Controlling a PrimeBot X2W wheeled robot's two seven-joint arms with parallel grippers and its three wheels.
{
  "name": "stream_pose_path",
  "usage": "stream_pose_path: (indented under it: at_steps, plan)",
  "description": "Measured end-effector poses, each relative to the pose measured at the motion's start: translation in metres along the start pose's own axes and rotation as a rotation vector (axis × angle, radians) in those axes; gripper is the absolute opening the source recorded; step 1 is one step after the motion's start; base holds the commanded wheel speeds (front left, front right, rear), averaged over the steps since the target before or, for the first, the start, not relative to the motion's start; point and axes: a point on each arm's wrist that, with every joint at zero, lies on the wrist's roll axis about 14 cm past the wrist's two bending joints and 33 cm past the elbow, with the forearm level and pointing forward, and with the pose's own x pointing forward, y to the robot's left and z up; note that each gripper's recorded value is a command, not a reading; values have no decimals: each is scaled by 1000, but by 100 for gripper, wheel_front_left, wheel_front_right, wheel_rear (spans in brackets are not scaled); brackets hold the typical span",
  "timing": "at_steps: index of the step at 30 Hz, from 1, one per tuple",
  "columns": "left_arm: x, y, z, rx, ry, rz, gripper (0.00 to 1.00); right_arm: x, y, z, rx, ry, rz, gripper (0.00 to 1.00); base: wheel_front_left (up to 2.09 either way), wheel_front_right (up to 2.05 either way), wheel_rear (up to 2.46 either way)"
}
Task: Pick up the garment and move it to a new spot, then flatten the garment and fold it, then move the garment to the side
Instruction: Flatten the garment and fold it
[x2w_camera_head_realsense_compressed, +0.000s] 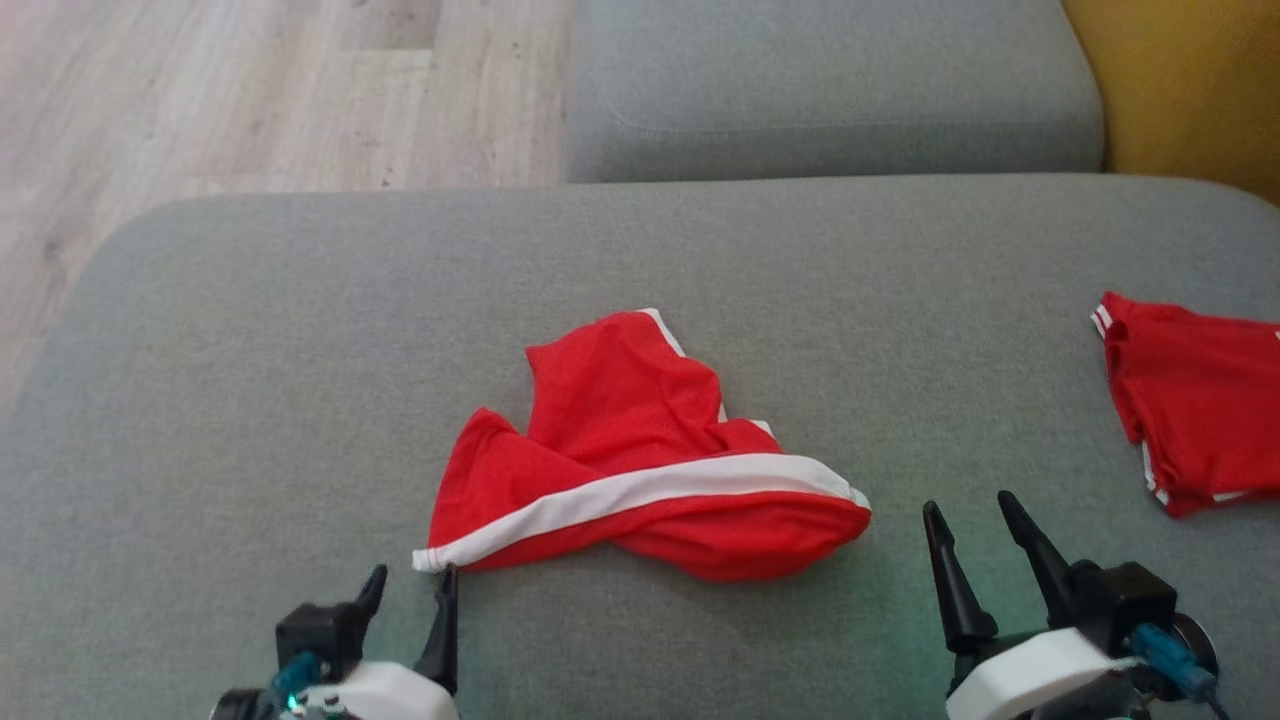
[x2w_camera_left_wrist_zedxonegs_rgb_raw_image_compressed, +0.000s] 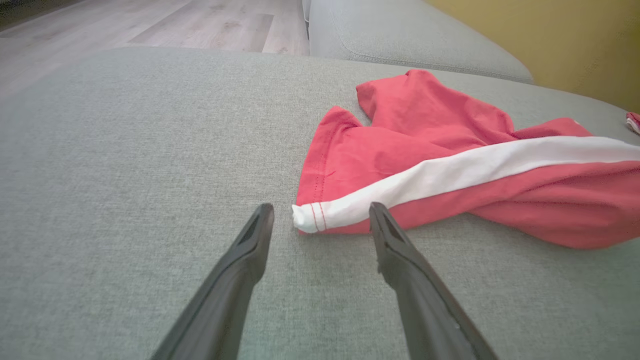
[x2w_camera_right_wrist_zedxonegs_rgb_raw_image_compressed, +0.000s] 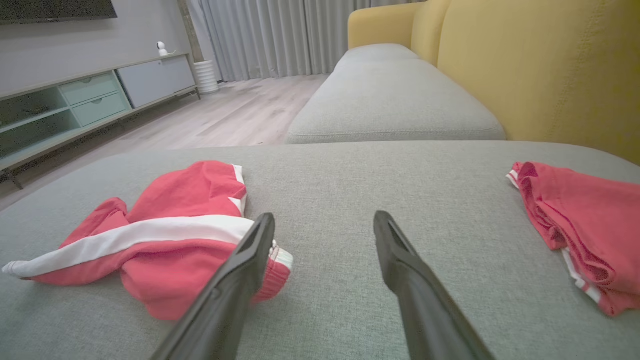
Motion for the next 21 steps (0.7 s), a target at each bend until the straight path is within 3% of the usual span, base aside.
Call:
stream_pose_path:
  at_steps: [17,18,21]
  plan:
    - [44,3,-17,4,113,-14,100,10,-13,-8,-8,40,-36,100,0,0,0]
    - [45,2,-19,1,117,-21,98,11,-14,-7,-9,39,-37,100,0,0,0]
    - [46,0,-21,-3,121,-27,76,12,-14,-9,-11,44,-38,100,0,0,0]
